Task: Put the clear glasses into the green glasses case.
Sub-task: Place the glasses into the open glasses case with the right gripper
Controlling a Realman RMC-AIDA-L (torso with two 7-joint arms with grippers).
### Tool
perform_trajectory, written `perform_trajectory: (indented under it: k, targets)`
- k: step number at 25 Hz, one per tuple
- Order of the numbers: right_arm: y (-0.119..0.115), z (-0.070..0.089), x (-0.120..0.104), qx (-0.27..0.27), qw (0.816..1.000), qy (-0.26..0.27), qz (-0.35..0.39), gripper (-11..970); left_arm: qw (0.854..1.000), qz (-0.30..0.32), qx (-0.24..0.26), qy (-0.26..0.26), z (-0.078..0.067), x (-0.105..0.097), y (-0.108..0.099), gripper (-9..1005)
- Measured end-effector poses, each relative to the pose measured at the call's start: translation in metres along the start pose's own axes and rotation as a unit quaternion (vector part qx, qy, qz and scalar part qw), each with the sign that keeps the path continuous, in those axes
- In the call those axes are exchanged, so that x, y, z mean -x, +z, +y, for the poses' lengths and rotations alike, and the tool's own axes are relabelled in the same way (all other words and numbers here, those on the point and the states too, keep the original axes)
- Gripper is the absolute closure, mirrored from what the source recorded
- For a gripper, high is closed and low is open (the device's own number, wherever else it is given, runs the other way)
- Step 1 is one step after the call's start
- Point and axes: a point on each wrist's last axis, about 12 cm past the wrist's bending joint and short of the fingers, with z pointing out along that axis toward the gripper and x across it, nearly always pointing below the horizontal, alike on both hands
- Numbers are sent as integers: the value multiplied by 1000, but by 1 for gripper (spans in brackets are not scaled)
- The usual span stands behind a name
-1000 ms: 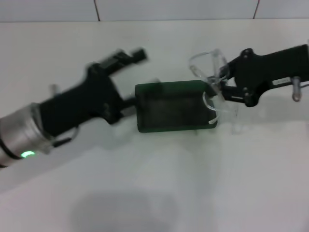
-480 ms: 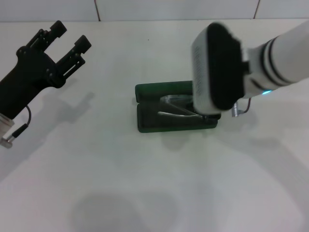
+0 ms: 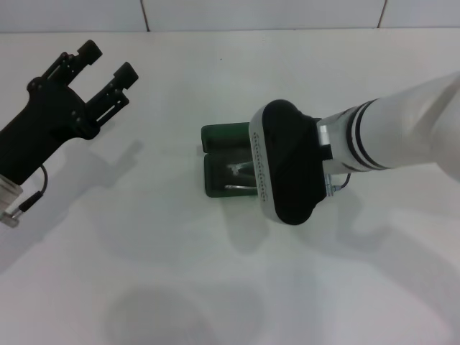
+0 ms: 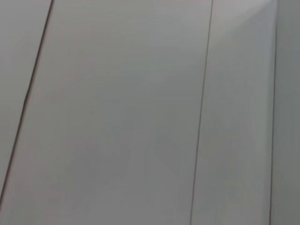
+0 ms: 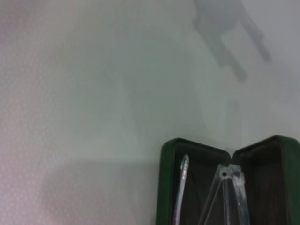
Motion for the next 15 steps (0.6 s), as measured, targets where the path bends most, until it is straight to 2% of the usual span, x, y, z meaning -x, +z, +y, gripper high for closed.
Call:
perform_trajectory:
  k: [7,15]
  targets:
    - [4,7,-2,-24,1000,-15,-2,761,1000,7,-11,0,-1,-1,3,224]
    - [5,10,-4,-27,999,-17,0,751,1000,13,-21,-3,-3,-2,6,224]
